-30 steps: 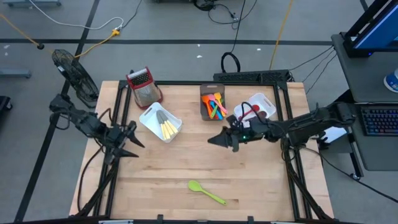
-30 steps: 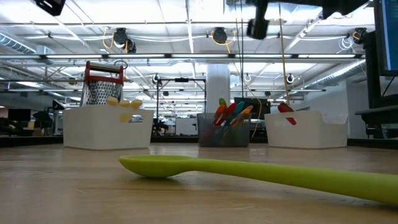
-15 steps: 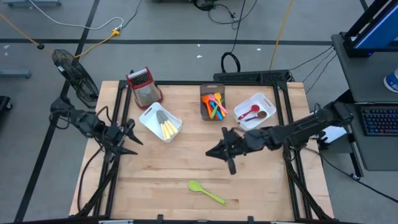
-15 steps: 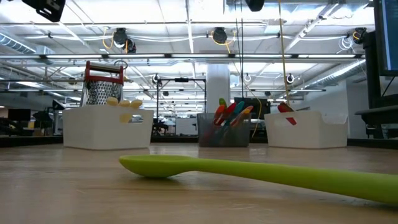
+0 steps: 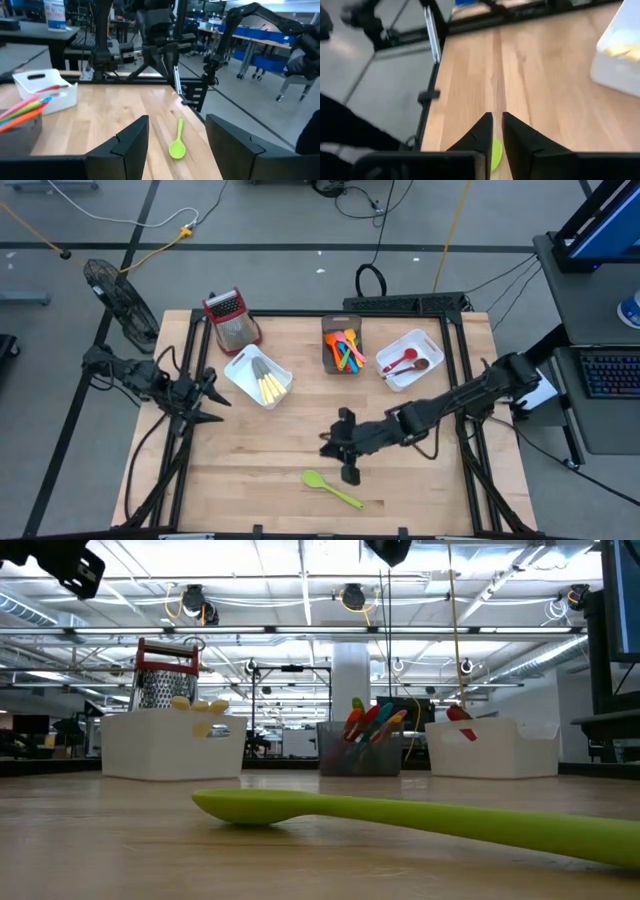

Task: Pick & Place Kitchen Items
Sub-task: Put the green serving spoon into the right white bin

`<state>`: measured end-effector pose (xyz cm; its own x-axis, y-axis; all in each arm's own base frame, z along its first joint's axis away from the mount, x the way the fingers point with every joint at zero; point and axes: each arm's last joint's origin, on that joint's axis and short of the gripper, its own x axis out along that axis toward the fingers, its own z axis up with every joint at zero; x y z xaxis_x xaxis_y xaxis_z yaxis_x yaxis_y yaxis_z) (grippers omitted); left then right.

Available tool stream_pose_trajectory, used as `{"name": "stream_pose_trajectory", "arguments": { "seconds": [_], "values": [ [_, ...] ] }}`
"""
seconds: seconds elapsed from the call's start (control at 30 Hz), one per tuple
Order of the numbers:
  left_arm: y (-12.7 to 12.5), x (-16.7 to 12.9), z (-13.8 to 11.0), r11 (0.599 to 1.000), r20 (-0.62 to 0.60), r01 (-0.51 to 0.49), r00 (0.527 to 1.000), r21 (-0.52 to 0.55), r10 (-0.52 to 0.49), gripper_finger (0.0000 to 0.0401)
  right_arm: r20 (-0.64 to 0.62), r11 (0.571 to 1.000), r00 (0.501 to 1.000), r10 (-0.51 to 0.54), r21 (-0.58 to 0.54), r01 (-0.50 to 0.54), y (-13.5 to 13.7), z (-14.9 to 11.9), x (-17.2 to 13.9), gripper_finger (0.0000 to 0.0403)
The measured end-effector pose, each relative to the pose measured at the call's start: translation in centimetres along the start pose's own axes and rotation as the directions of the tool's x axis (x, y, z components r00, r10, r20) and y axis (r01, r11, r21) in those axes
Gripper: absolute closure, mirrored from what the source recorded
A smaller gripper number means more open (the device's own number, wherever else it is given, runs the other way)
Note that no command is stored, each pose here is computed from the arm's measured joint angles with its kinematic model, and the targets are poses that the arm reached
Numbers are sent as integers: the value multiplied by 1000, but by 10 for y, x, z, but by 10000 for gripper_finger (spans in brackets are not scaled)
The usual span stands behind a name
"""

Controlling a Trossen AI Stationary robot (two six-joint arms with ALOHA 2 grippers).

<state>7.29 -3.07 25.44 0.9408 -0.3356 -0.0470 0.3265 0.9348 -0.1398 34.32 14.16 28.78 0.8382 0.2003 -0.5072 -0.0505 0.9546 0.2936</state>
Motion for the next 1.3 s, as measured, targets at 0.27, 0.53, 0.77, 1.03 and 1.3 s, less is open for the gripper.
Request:
{"name": "stream_pose_trajectory", "arguments": {
  "seconds": [0.27, 0.53, 0.77, 1.03, 1.3],
  "values": [
    [0, 3, -5, 999, -11, 5, 1000, -33, -5, 201, -195, 991, 973, 123, 70, -111, 20, -32, 30, 309],
    [0, 2, -5, 999, -10, 9, 1000, -34, -10, 201, -339, 981, 921, 192, 81, -175, 31, -65, 54, 257],
    [0, 3, -5, 999, -14, 8, 1000, -50, -9, 201, -362, 985, 916, 174, 68, -160, 28, -75, 66, 237],
    [0, 3, -6, 999, -25, 7, 1000, -47, -8, 201, -391, 986, 907, 157, 117, -120, 25, -87, 79, 236],
    [1, 2, -10, 999, -60, 2, 998, -33, -4, 201, -349, 984, 927, 140, 154, -91, 25, -85, 81, 236]
  ]
}}
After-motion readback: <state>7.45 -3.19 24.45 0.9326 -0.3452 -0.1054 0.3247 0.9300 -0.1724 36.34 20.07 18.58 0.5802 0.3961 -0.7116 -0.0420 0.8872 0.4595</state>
